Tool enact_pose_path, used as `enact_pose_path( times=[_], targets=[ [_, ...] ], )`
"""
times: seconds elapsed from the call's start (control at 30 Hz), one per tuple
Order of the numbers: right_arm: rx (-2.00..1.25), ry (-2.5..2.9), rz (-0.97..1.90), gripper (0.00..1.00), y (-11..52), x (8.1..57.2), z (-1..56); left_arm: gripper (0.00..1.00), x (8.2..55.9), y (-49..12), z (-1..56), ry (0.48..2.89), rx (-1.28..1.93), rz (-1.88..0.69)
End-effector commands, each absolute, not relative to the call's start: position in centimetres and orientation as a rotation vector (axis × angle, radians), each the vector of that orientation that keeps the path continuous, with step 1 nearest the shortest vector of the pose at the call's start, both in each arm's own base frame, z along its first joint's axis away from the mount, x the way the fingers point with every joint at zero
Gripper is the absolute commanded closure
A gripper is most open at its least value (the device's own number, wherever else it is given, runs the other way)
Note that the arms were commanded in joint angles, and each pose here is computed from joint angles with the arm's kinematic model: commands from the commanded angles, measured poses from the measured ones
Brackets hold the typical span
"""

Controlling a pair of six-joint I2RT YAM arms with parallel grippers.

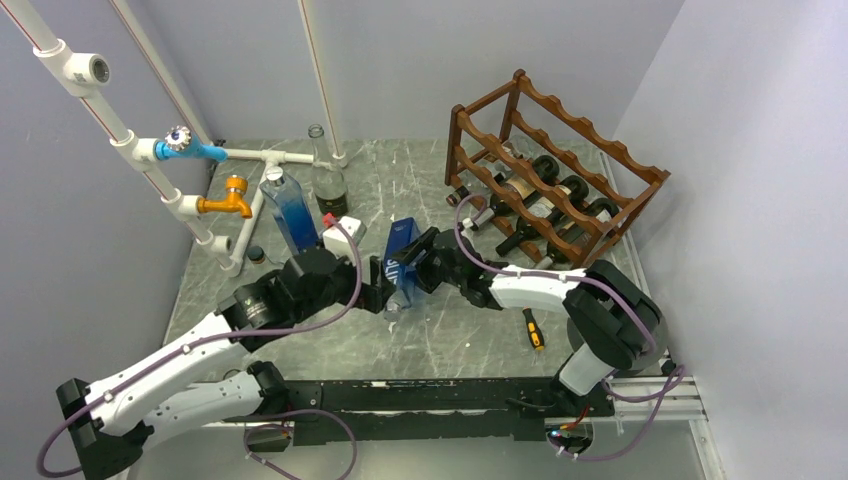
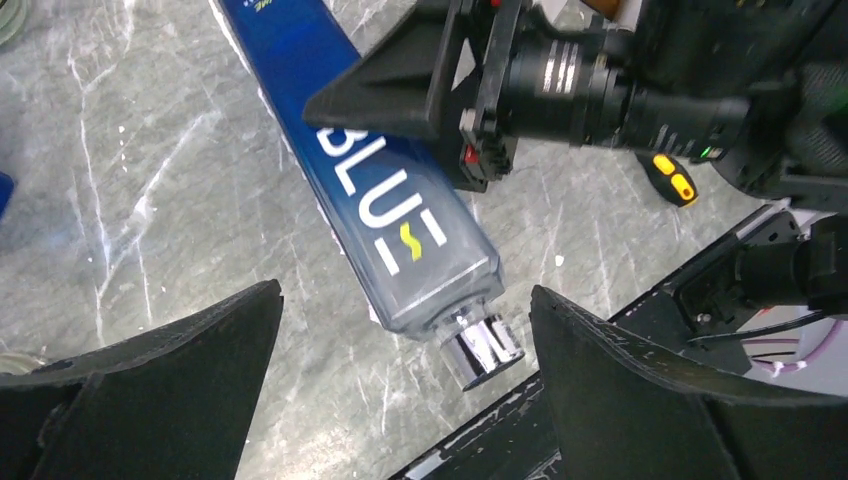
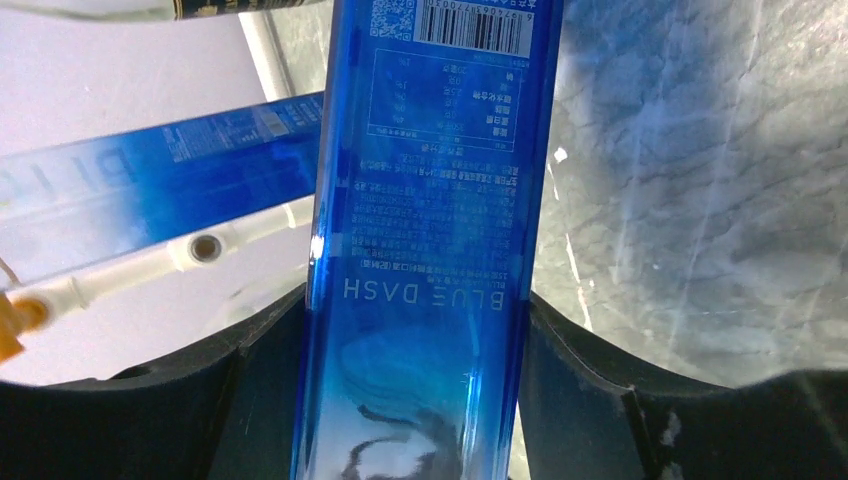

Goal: Put the wine bottle on the wine rack
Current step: Pick up the wine bottle from the center of the board.

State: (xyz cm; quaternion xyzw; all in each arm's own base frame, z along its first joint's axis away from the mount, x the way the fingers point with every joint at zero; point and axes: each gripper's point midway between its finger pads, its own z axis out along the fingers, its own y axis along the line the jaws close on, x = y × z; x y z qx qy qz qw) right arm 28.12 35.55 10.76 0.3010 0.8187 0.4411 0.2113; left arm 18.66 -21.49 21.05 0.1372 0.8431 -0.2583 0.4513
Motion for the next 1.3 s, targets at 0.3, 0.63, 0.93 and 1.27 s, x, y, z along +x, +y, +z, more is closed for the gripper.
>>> enact_pose_path(
  times=[0.3, 0.63, 0.93, 1.27],
  targets=[
    [0.609, 1.872, 1.499, 1.00, 35.1, 29.5, 21.6, 0.01, 20.3, -24.4, 19.5, 2.394, 0.213, -0.778],
    [0.635, 1.898, 1.550, 1.00, 35.1, 29.1, 21.2, 0.00, 21.9, -26.3, 18.0, 2.396, 0.262, -0.818],
    [0.551, 1.867, 1.448, 1.00, 33.4, 29.3, 21.4, 0.01, 22.6, -26.2, 18.2, 2.349, 0.171, -0.831],
    [0.363, 1.841, 1.098, 1.00, 28.8, 30.1, 22.2, 0.02, 23.2, -21.7, 22.8, 2.172, 0.135, -0.657]
  ],
)
